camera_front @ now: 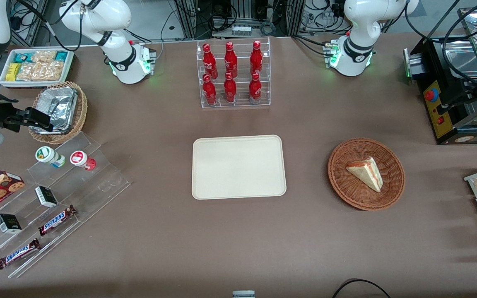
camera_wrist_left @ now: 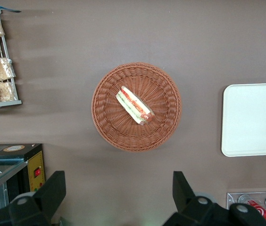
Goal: Place green gum on tray
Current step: 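Move the right gripper down to the green-labelled gum bottle on the acrylic stand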
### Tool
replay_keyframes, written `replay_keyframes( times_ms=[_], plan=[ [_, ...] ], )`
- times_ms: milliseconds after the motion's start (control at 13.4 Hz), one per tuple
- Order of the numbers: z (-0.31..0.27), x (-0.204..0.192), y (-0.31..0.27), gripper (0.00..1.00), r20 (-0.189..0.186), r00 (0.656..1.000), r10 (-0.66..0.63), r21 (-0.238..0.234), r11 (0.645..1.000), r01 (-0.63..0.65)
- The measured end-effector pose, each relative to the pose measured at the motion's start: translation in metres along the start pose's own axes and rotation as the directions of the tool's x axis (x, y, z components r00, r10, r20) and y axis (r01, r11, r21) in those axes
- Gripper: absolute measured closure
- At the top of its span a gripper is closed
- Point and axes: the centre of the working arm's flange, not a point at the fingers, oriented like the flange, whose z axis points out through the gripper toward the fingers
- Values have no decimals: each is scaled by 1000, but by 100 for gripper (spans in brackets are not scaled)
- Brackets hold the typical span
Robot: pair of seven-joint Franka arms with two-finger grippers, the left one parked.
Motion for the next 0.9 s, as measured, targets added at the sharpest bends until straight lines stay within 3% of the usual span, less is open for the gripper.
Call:
replay_keyframes(
  times_ms=[299, 597, 896],
  plan=[
    [4, 3, 0, 0, -1, 999, -38, 0, 999, 38],
    [36, 21, 24, 0, -3, 986, -167, 1, 986, 167],
    [88, 26, 66, 0, -20, 936, -351, -3, 937, 351]
  ],
)
